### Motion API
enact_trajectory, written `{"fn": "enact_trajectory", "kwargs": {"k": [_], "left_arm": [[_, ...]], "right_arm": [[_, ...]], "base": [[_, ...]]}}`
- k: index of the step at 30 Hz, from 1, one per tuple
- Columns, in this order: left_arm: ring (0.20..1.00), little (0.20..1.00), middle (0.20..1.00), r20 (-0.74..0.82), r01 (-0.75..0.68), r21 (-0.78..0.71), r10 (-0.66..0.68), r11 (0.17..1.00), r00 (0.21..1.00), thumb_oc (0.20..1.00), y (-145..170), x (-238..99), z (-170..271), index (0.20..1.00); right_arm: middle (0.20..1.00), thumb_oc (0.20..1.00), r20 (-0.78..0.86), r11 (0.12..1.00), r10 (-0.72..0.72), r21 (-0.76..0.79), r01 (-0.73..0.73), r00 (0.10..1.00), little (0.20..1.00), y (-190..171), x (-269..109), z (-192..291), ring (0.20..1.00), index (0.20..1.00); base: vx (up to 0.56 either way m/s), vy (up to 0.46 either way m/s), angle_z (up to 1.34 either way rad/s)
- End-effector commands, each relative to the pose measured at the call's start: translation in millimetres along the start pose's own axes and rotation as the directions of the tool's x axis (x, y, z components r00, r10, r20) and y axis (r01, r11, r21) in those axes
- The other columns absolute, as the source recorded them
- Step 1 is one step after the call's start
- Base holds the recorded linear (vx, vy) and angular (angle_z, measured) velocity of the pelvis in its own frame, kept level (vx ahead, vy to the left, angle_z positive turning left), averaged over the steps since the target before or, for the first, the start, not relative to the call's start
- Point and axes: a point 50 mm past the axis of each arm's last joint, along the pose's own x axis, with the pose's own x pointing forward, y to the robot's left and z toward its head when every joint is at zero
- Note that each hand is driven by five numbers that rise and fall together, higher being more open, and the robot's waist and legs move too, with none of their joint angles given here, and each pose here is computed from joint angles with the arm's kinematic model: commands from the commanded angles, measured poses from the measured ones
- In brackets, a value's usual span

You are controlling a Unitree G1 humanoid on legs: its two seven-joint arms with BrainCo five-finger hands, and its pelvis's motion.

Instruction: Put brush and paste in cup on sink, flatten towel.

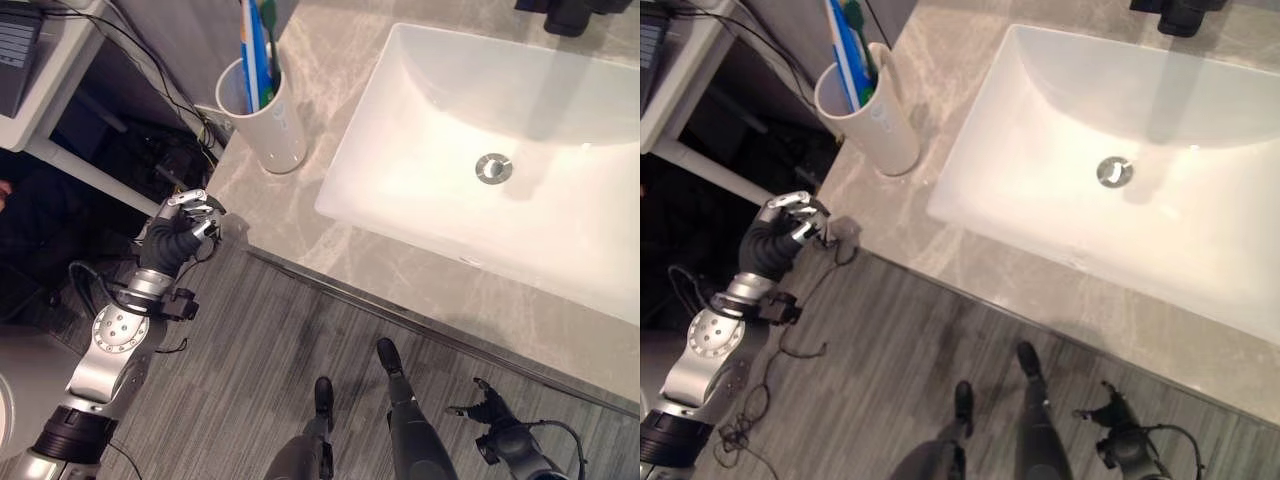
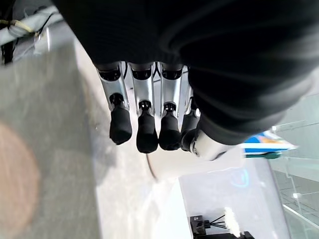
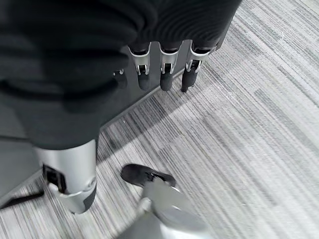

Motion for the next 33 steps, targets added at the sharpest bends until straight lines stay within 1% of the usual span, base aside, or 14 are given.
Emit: {"fn": "enact_trajectory", "kwargs": {"k": [1,3,4,7,9,11,16,22,32,33], "left_arm": [[0.200,0.200,0.200,0.050,-0.049,-0.042,0.051,0.998,0.997,0.200,3.0,0.8,3.7,0.200],[0.200,0.200,0.200,0.056,-0.047,-0.053,0.050,0.997,0.997,0.200,-0.3,4.9,2.9,0.200],[0.200,0.200,0.200,0.049,-0.060,-0.084,0.064,0.995,0.997,0.200,-5.8,9.4,-2.3,0.200],[0.200,0.200,0.200,0.077,-0.083,-0.095,0.090,0.992,0.993,0.200,-10.0,15.2,-0.8,0.200],[0.200,0.200,0.200,0.108,-0.069,-0.090,0.079,0.994,0.991,0.200,-17.6,22.3,3.8,0.200],[0.200,0.200,0.200,0.117,-0.063,-0.095,0.074,0.994,0.990,0.200,-20.8,26.0,4.9,0.200],[0.200,0.200,0.200,0.144,-0.054,-0.101,0.069,0.993,0.987,0.200,-26.9,33.8,9.1,0.200],[0.200,0.200,0.200,0.172,-0.075,-0.105,0.092,0.992,0.981,0.200,-27.5,47.9,14.7,0.200],[0.200,0.200,0.200,0.224,-0.160,-0.062,0.170,0.985,0.960,0.200,-14.1,77.8,31.1,0.200],[0.200,0.200,0.200,0.228,-0.186,-0.074,0.198,0.980,0.953,0.200,-11.4,83.9,33.1,0.200]], "right_arm": [[1.000,1.000,0.006,1.000,-0.002,0.004,0.002,1.000,1.000,4.6,-4.5,-3.9,1.000,1.000],[1.000,1.000,0.021,1.000,-0.015,0.010,0.014,1.000,1.000,2.2,-2.6,1.4,1.000,1.000],[1.000,1.000,0.037,1.000,-0.025,0.011,0.025,0.999,1.000,0.2,-0.7,7.0,1.000,1.000],[1.000,1.000,0.049,0.999,-0.036,0.026,0.034,0.998,1.000,-0.4,0.6,11.8,1.000,1.000],[1.000,1.000,0.051,0.997,-0.048,0.056,0.045,0.998,1.000,-0.4,1.3,14.8,1.000,1.000],[1.000,1.000,0.050,0.996,-0.043,0.084,0.038,0.998,1.000,3.4,1.1,16.2,1.000,1.000],[1.000,1.000,0.048,0.998,-0.016,0.068,0.013,0.999,1.000,11.0,-0.3,15.3,1.000,1.000],[1.000,1.000,0.058,0.998,-0.008,0.061,0.004,0.998,1.000,13.2,1.2,19.9,1.000,1.000],[1.000,1.000,0.049,0.997,-0.025,0.076,0.021,0.999,1.000,10.6,2.1,19.7,1.000,1.000],[1.000,1.000,0.041,0.997,-0.025,0.071,0.022,0.999,1.000,11.0,2.5,18.5,1.000,1.000]], "base": [[0.00,0.000,0.00],[0.00,-0.020,-0.01],[0.01,-0.032,0.00],[0.00,-0.011,0.00],[0.00,0.000,0.00],[0.02,-0.009,-0.05],[0.01,-0.003,-0.06],[0.00,-0.001,-0.01],[0.01,-0.004,-0.05],[0.00,0.000,0.00]]}}
